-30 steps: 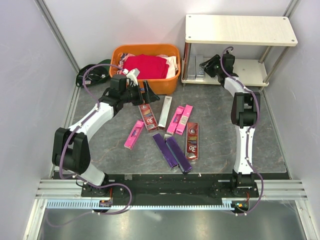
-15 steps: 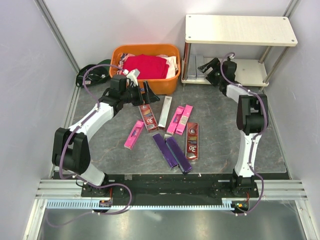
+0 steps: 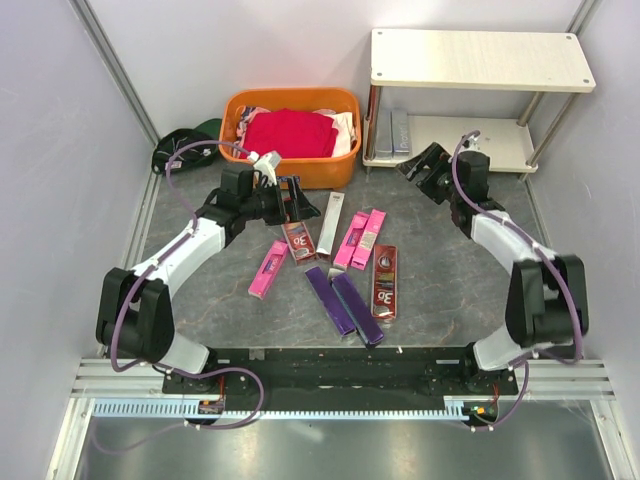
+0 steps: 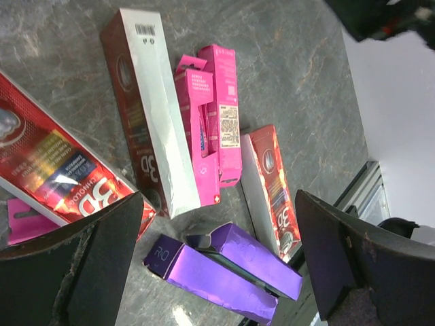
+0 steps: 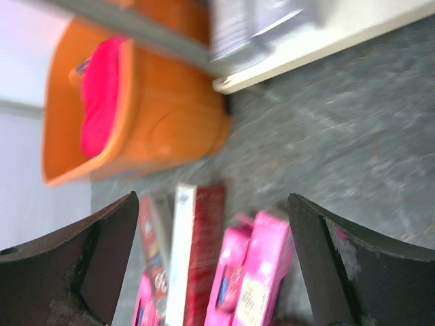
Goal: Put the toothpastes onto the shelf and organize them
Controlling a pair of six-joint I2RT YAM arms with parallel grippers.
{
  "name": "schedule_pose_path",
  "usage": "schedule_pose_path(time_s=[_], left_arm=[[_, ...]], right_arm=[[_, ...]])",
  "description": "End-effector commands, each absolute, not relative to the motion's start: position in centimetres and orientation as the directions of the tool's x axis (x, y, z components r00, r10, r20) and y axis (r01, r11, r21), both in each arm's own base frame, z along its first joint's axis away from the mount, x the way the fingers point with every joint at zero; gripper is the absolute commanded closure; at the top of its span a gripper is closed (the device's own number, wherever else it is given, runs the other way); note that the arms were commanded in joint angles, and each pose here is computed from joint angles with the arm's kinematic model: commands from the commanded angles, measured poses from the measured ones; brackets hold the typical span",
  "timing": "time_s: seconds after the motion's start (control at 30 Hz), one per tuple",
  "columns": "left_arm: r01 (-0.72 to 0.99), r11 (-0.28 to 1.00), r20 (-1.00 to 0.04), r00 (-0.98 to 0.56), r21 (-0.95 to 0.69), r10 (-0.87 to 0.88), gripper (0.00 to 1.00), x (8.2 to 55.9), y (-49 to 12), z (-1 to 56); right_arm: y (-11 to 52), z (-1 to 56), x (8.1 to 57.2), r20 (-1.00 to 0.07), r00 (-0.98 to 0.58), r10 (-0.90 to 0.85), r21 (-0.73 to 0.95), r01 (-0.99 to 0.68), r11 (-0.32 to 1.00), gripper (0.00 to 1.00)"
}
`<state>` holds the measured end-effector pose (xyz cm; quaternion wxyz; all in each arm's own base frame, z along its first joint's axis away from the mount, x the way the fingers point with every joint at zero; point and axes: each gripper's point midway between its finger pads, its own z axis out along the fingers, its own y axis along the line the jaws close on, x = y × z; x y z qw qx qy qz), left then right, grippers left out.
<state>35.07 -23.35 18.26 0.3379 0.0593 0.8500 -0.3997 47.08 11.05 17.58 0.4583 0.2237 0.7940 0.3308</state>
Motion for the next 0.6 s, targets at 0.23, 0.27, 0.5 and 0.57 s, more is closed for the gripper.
schedule_pose_path(time_s=[0.23,0.27,0.5,0.57], left_arm=[[0.438,0.645,-0.662,-0.736,-0.626,-0.142,0.0,34.4,-23.7,19.3],[0.437,0.647,-0.66,-0.739,-0.624,-0.138,0.0,34.3,-23.7,19.3],[0.396,0.686,-0.636,-0.761,-0.61,-0.126,0.0,34.6,-23.2,17.7],[0.379,0.705,-0.627,-0.77,-0.6,-0.119,0.0,34.8,-23.0,16.9]], right_arm=[[12.2,18.8,38.9,-0.688,-0.497,0.53,0.613,-0.006,0.79,0.02],[12.2,18.5,38.6,-0.688,-0.5,0.527,0.61,-0.004,0.792,0.02],[13.1,17.5,37.1,-0.688,-0.541,0.484,0.584,-0.017,0.812,0.02],[13.1,16.9,36.5,-0.674,-0.566,0.474,0.577,-0.003,0.817,0.02]])
